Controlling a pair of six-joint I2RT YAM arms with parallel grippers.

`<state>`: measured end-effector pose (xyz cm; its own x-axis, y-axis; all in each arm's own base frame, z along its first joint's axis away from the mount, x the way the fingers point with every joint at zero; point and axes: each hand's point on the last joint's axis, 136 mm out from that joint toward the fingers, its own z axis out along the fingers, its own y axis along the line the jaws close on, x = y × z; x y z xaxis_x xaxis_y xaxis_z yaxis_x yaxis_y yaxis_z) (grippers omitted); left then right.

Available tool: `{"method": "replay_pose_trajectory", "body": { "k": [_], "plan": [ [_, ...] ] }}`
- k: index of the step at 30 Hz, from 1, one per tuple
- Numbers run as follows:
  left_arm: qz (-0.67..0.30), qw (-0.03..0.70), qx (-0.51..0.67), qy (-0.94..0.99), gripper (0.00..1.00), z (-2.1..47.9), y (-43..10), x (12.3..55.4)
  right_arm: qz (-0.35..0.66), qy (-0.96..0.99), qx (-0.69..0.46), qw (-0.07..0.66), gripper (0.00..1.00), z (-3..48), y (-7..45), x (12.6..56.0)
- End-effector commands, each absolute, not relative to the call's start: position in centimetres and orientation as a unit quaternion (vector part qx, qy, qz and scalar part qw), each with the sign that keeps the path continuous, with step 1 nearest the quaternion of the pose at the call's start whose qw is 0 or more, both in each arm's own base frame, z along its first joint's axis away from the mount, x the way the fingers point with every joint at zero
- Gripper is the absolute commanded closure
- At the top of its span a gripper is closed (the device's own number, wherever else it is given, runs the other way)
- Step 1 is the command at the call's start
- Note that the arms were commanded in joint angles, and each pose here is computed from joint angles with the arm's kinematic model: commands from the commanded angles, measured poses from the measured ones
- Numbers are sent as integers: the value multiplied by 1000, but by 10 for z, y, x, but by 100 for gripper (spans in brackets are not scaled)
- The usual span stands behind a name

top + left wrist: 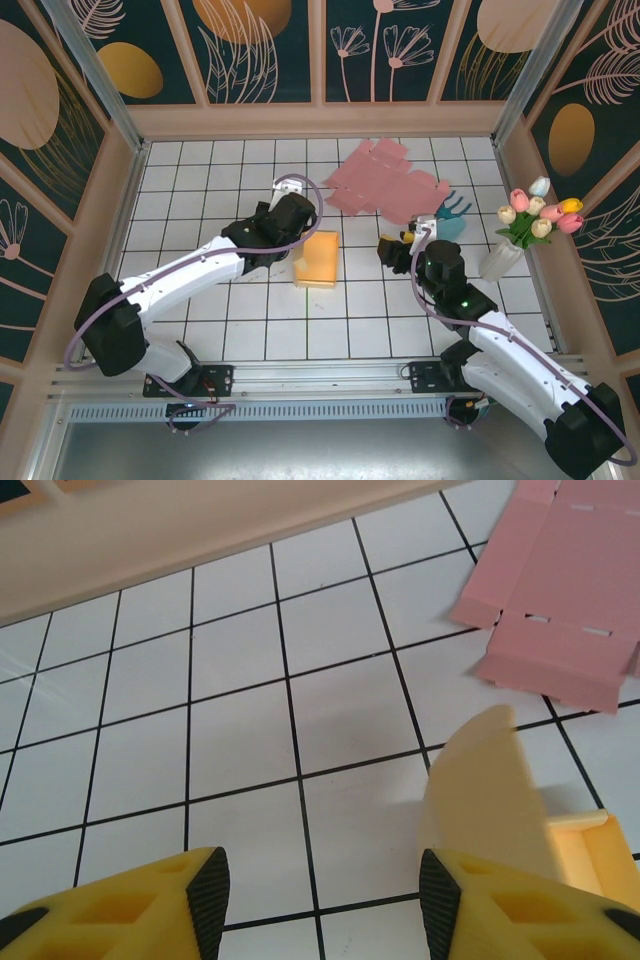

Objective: Fold the paper box

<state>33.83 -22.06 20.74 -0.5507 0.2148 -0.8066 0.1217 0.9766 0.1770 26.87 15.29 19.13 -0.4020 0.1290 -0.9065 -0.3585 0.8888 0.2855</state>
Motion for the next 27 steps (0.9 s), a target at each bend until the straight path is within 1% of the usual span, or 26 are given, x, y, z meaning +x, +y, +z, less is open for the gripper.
{"method": "replay_pose_trajectory", "body": {
  "k": [1, 4, 8, 18, 24, 27],
  "plan": [
    [50, 456, 89, 884, 44, 196, -216, 336, 230, 797, -80, 552, 43, 207, 156, 270],
    [38, 445, 96, 889, 43, 182, -223, 336, 230, 798, -81, 552, 43, 206, 156, 270],
    [20, 441, 99, 892, 43, 177, -232, 337, 228, 798, -81, 551, 43, 205, 156, 271],
    [-53, 458, 105, 881, 43, 203, -257, 333, 224, 800, -82, 550, 43, 204, 155, 272],
    [-53, 449, 109, 885, 43, 192, -270, 336, 219, 802, -81, 549, 43, 202, 154, 273],
    [-50, 452, 111, 884, 43, 198, -277, 336, 218, 804, -82, 548, 43, 201, 155, 273]
  ]
}}
